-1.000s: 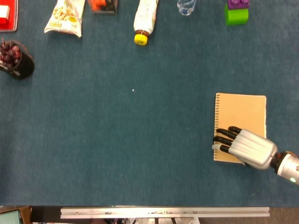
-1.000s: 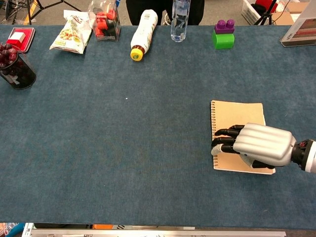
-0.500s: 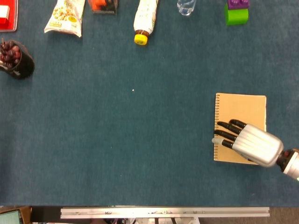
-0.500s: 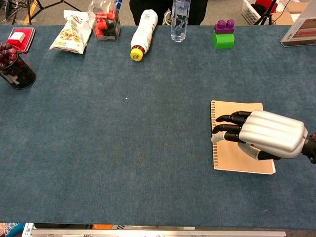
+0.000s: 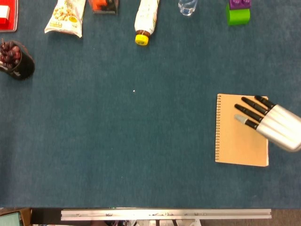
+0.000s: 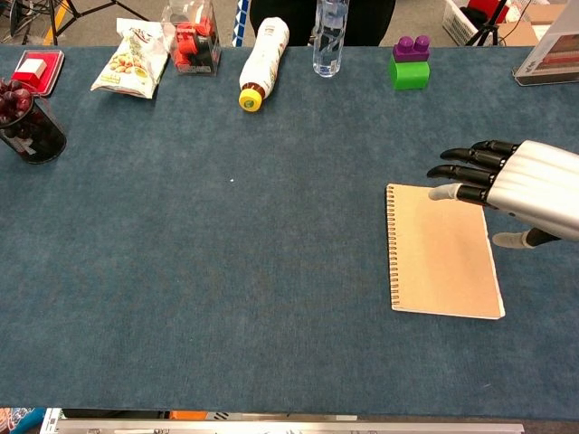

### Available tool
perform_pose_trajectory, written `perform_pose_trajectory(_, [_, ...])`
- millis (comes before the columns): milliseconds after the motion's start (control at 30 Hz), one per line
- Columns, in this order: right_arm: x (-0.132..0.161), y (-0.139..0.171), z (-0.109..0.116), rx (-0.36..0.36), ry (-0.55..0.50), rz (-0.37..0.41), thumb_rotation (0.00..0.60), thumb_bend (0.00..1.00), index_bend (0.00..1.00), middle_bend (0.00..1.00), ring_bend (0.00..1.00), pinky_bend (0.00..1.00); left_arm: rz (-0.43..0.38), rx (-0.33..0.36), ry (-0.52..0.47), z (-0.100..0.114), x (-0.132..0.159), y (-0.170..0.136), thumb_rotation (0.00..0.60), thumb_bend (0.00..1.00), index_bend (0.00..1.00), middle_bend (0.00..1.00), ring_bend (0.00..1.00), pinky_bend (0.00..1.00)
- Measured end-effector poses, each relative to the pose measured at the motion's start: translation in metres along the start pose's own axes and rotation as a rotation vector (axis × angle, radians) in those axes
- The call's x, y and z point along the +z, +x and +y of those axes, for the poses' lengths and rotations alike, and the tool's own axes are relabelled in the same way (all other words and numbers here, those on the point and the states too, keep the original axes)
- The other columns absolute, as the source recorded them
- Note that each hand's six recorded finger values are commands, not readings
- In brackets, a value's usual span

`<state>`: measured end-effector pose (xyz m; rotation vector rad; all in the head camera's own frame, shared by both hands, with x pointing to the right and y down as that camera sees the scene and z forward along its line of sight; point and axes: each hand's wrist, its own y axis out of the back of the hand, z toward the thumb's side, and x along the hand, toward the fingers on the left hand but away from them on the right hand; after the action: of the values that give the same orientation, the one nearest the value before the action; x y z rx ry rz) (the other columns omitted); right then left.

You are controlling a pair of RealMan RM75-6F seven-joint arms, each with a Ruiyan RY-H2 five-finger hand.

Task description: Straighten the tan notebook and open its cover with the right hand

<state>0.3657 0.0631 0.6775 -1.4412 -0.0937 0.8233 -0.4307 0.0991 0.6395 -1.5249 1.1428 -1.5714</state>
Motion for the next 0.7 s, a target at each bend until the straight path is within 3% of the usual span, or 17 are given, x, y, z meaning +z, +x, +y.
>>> perform_pose_trajectory(233, [-0.021,0.011,-0.012,0.046,0.038,-0.053,0.600,0.00,0.18,0.14,0.10,0.24,-0.001,-0.004,0.003,-0.001,0.001,0.000,0.600,0.17,0.40,0.39,0.46,0.40])
perform_pose_trajectory(700, [-0.033,0.021,-0.052,0.130,0.013,-0.085,0.600,0.01,0.16,0.08,0.05,0.21,-0.003,-0.004,0.000,-0.001,0.001,0.000,0.600,0.17,0.40,0.39,0.46,0.40])
